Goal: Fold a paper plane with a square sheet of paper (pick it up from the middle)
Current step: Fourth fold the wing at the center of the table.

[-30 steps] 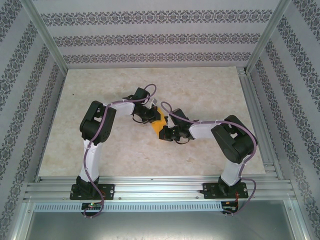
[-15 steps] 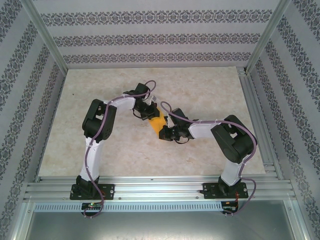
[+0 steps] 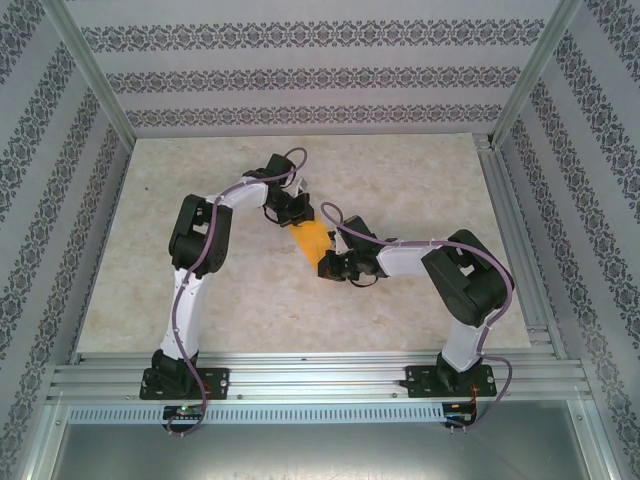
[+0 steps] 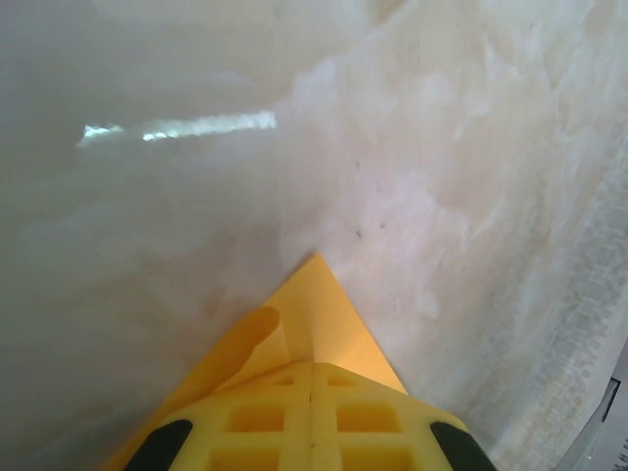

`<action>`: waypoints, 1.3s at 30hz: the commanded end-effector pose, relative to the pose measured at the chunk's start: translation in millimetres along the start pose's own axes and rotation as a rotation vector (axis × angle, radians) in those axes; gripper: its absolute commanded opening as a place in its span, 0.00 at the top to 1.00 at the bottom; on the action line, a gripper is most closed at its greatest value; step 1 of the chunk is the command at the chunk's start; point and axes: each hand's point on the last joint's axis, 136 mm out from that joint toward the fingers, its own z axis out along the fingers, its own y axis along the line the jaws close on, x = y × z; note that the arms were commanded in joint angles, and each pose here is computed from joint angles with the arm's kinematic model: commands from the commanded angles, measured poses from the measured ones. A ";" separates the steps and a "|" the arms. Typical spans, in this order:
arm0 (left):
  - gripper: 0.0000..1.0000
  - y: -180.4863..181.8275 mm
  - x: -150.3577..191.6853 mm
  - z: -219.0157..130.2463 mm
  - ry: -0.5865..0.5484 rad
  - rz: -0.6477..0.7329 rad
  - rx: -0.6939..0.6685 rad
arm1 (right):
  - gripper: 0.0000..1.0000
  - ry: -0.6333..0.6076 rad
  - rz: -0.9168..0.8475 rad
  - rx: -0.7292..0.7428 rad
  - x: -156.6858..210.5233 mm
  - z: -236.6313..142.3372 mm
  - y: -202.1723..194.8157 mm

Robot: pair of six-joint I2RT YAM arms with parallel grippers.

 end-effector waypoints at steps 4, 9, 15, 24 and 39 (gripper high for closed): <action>1.00 68.5 -58.2 -5.5 -0.160 -0.013 -0.179 | 1.00 0.276 0.123 0.267 89.1 5.9 -73.7; 0.98 43.9 -80.7 -22.1 -0.183 0.027 -0.143 | 1.00 0.262 0.099 0.248 79.8 3.5 -64.6; 0.97 32.8 -110.0 -53.7 -0.241 0.034 -0.143 | 1.00 0.247 0.082 0.220 74.5 1.9 -57.0; 0.92 -53.9 -73.8 -119.1 -0.269 0.096 0.035 | 0.87 0.105 -0.029 0.064 13.2 -23.5 9.0; 0.96 -78.6 73.9 -32.0 0.005 0.085 0.085 | 0.75 -0.111 0.085 0.010 -32.1 -57.1 -8.4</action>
